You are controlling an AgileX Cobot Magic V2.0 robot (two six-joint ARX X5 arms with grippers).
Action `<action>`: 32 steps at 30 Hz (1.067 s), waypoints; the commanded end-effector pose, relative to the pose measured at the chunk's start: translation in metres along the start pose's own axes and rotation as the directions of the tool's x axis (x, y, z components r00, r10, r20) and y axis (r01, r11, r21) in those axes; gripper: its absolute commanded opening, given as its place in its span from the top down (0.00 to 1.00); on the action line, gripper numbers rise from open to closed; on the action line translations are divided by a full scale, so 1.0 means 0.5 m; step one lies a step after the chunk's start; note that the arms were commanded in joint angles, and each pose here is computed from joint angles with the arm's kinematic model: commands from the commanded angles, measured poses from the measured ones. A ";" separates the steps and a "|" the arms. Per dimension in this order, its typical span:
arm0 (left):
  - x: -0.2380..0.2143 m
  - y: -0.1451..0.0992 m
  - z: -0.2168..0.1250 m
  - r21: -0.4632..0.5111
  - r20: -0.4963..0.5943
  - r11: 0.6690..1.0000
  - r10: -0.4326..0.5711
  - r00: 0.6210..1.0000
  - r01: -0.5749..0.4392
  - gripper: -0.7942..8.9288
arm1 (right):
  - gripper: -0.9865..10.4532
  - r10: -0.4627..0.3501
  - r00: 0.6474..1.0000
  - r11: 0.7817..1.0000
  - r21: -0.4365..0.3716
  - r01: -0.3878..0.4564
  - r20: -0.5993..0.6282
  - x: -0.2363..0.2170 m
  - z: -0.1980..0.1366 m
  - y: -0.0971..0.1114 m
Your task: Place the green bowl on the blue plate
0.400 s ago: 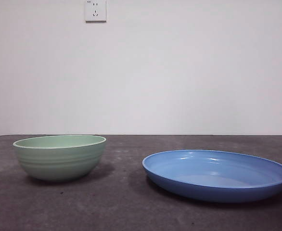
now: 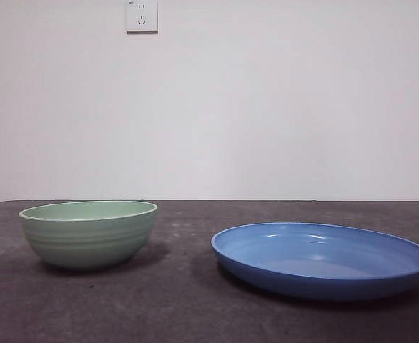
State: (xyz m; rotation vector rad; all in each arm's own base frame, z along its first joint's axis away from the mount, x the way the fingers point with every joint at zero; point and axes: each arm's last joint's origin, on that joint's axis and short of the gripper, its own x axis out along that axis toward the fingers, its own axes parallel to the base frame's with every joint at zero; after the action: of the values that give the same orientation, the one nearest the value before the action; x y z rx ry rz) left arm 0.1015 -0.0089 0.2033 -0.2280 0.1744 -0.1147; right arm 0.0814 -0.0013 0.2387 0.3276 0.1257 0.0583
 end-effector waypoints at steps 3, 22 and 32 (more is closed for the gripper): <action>0.002 -0.031 0.082 -0.030 -0.053 0.989 -0.144 0.988 0.143 0.90 | 0.90 0.097 0.995 0.995 0.018 -0.097 -0.033 -0.012 0.083 0.035; 0.093 -0.140 0.290 -0.103 -0.355 0.821 -0.558 0.750 0.562 0.90 | 0.90 0.458 0.811 0.880 0.056 -0.472 -0.365 0.042 0.211 0.101; 0.094 -0.152 0.288 -0.125 -0.395 0.799 -0.584 0.709 0.588 0.90 | 0.90 0.499 0.736 0.844 0.066 -0.531 -0.457 0.058 0.192 0.111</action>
State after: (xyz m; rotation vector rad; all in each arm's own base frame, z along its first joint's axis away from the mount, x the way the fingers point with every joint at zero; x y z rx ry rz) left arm 0.1663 -0.0567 0.3444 -0.2566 0.5557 -0.7993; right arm 0.1206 0.0227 0.3378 0.2932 0.5298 0.6902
